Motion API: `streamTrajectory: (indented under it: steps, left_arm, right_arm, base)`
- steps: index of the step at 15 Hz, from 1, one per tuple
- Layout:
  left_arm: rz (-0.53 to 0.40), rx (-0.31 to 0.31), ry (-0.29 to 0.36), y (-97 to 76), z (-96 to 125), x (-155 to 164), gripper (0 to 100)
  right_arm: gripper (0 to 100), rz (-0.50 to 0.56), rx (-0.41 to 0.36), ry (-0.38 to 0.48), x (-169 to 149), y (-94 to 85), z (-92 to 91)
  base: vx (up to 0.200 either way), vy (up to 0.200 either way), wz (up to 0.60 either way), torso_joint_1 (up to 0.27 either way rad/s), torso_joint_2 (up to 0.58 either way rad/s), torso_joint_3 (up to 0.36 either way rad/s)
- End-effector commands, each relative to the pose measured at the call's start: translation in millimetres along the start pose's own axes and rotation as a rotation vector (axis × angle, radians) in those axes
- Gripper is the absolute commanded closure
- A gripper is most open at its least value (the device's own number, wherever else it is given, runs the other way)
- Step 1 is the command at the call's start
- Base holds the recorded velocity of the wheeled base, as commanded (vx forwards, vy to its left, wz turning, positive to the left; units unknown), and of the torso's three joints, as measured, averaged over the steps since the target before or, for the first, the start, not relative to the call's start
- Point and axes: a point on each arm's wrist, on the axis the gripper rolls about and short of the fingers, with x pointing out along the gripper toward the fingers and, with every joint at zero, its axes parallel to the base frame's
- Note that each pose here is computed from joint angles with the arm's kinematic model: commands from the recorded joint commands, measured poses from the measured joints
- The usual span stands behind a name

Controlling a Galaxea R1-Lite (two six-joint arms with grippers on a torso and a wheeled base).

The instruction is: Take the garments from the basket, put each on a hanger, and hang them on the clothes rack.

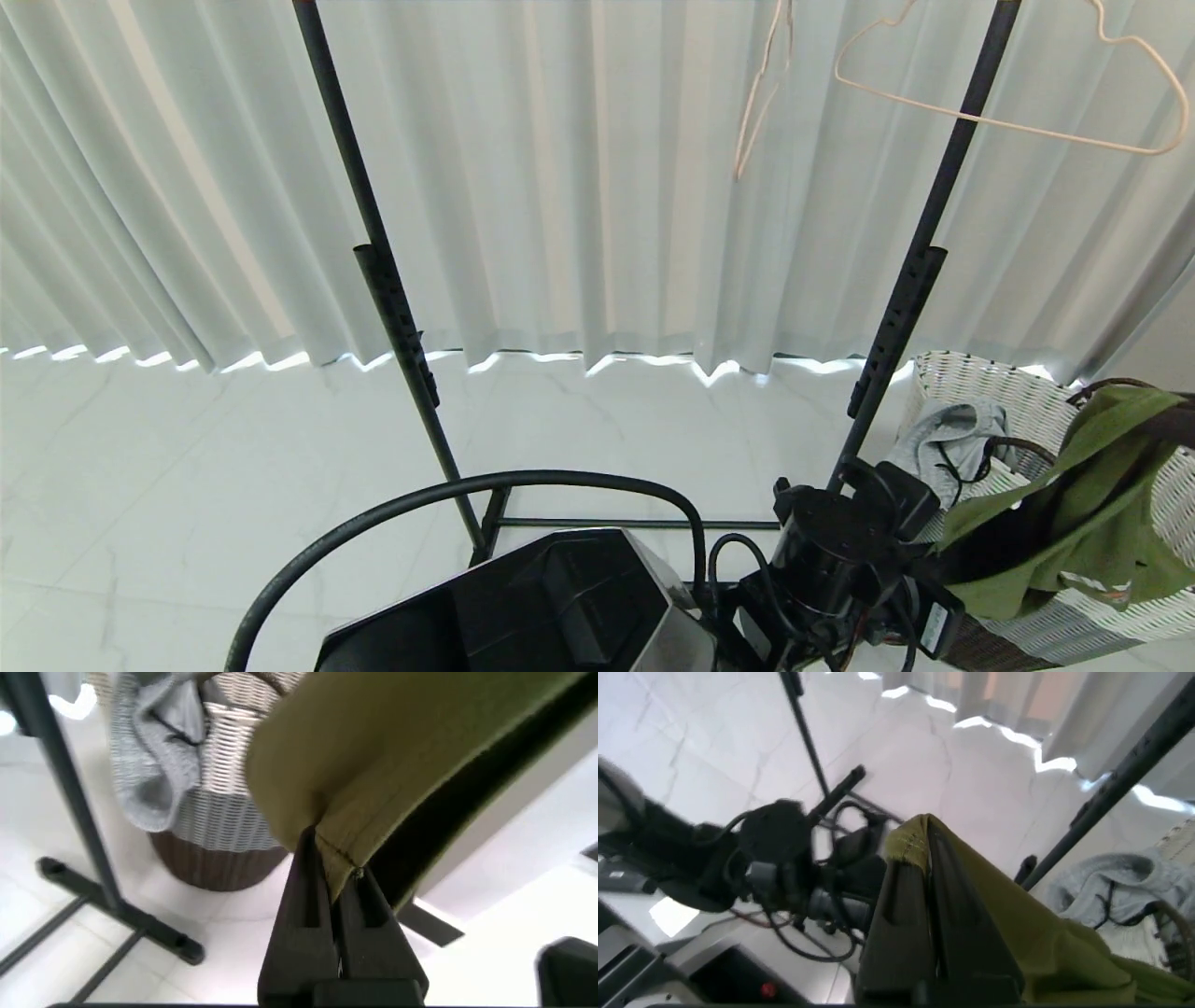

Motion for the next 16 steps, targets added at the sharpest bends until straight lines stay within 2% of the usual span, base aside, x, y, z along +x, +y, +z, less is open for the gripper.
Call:
streamTrajectory:
  steps: [1,4,5,7,10,11,15,16]
  left_arm:
    - [0.07,0.011,-0.056,10.9,13.5,-32.9,100]
    - [0.109,0.004,-0.108,15.9,50.0,-90.9,100]
    - [0.123,0.006,-0.141,14.7,72.7,-118.1,100]
    - [0.142,0.009,-0.164,11.0,92.3,-153.2,100]
    - [0.168,0.025,-0.121,5.6,90.3,-191.9,100]
    - [0.203,0.066,-0.123,9.2,98.7,-209.8,100]
    - [0.315,0.062,-0.098,24.6,135.1,-252.8,100]
    - [0.353,0.086,-0.098,32.2,142.1,-260.3,100]
  right_arm:
    - [100,-0.012,-0.004,-0.02,-0.3,-1.4,4.1]
    - [100,-0.017,-0.015,-0.059,3.4,-4.0,9.5]
    - [100,-0.013,-0.02,-0.071,4.9,-4.4,11.3]
    - [100,0.01,-0.025,-0.083,9.5,-5.1,14.0]
    - [100,0.032,-0.021,-0.068,20.7,-8.0,13.9]
    - [100,0.053,-0.024,-0.063,27.6,-7.4,14.3]
    - [100,0.075,-0.025,-0.088,46.9,-9.7,17.9]
    - [100,0.091,-0.01,-0.098,48.1,-7.7,19.5]
  base:
    - [0.0,0.0,0.0,0.0,0.0,0.0]
    - [0.0,0.0,0.0,0.0,0.0,0.0]
    - [0.0,0.0,0.0,0.0,0.0,0.0]
    - [0.0,0.0,0.0,0.0,0.0,0.0]
    - [0.0,0.0,0.0,0.0,0.0,0.0]
    - [0.0,0.0,0.0,0.0,0.0,0.0]
    - [0.0,0.0,0.0,0.0,0.0,0.0]
    - [0.0,0.0,0.0,0.0,0.0,0.0]
